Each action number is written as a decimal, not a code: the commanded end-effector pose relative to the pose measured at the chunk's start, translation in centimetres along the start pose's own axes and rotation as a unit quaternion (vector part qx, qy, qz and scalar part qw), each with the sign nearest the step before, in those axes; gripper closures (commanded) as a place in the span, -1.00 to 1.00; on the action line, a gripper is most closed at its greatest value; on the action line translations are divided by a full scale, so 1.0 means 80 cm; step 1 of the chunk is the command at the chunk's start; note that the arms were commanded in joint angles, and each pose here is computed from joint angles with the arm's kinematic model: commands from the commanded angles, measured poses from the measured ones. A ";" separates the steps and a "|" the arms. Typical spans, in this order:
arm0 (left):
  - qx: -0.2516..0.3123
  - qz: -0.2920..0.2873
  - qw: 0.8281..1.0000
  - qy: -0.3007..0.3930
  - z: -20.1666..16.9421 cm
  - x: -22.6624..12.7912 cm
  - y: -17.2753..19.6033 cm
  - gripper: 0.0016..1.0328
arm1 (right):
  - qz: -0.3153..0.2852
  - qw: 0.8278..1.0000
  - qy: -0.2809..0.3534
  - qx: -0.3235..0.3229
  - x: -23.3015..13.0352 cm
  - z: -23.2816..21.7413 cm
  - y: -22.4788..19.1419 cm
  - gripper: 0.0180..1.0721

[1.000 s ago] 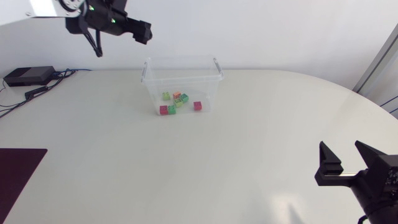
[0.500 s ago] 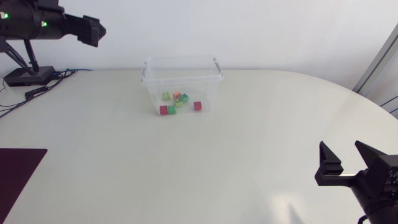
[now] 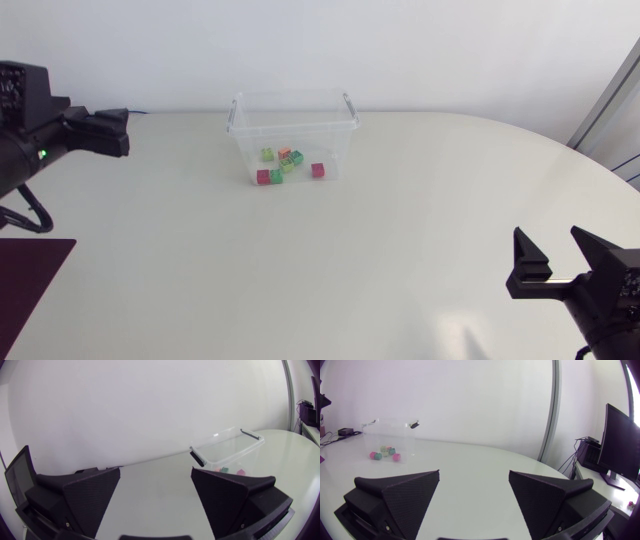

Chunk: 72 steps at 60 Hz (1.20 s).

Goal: Place the duplo bricks in the container

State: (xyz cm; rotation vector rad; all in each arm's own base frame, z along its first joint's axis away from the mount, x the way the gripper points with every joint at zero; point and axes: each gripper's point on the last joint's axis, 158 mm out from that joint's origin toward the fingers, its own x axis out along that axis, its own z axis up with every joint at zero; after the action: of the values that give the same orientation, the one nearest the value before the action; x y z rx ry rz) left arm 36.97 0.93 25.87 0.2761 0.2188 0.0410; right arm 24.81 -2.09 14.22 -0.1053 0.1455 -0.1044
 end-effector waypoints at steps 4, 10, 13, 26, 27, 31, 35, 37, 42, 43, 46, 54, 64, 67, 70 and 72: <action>-0.005 0.015 1.000 -0.010 -0.033 -0.013 -0.002 -0.92 | -0.006 1.000 0.014 0.008 0.000 -0.011 -0.003 -0.91; -0.011 0.020 0.999 -0.026 -0.042 -0.023 -0.003 -0.92 | -0.006 1.000 0.014 0.008 0.000 -0.011 -0.003 -0.91; -0.018 0.020 0.999 -0.026 -0.051 -0.029 -0.005 -0.92 | -0.006 1.000 0.014 0.008 0.000 -0.011 -0.003 -0.91; -0.023 0.021 0.999 -0.019 -0.077 -0.036 -0.009 -0.92 | -0.006 1.000 0.014 0.008 0.000 -0.011 -0.003 -0.91; -0.023 0.021 0.999 -0.019 -0.078 -0.037 -0.009 -0.92 | -0.006 1.000 0.014 0.008 0.000 -0.011 -0.003 -0.91; -0.023 0.022 0.999 -0.024 -0.081 -0.042 -0.009 -0.92 | -0.006 1.000 0.014 0.008 0.000 -0.011 -0.003 -0.91; -0.023 0.022 0.999 -0.032 -0.082 -0.049 -0.011 -0.92 | -0.006 1.000 0.014 0.008 0.000 -0.011 -0.003 -0.91; -0.023 0.022 0.999 -0.037 -0.082 -0.053 -0.011 -0.92 | -0.006 1.000 0.014 0.008 0.000 -0.011 -0.003 -0.91; -0.024 0.023 0.999 -0.041 -0.084 -0.057 -0.012 -0.92 | -0.006 1.000 0.014 0.008 0.000 -0.011 -0.003 -0.91; -0.024 0.023 0.999 -0.041 -0.086 -0.058 -0.012 -0.92 | -0.006 1.000 0.014 0.008 0.000 -0.011 -0.003 -0.91; -0.024 0.023 0.999 -0.043 -0.088 -0.060 -0.013 -0.92 | -0.006 1.000 0.014 0.008 0.000 -0.011 -0.003 -0.91; -0.016 0.014 0.999 -0.038 -0.107 -0.065 -0.023 -0.92 | -0.006 1.000 0.014 0.008 0.000 -0.011 -0.003 -0.91; -0.026 0.010 0.998 -0.050 -0.114 -0.077 -0.026 -0.92 | 0.000 1.000 0.008 0.013 0.001 -0.008 0.000 -0.91; -0.033 0.008 0.998 -0.052 -0.116 -0.081 -0.027 -0.92 | 0.003 1.000 0.005 0.015 0.001 -0.007 0.001 -0.91; -0.039 0.006 0.998 -0.054 -0.118 -0.084 -0.028 -0.92 | 0.005 1.000 0.002 0.018 0.002 -0.006 0.003 -0.91; -0.044 0.004 0.998 -0.055 -0.119 -0.086 -0.029 -0.92 | 0.007 1.000 0.000 0.019 0.002 -0.005 0.004 -0.91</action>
State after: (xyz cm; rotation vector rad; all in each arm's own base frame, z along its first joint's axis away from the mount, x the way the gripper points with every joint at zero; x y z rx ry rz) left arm 28.64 0.90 18.70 0.2321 0.0993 0.0511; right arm 24.84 -1.91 14.34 -0.0971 0.1397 -0.0956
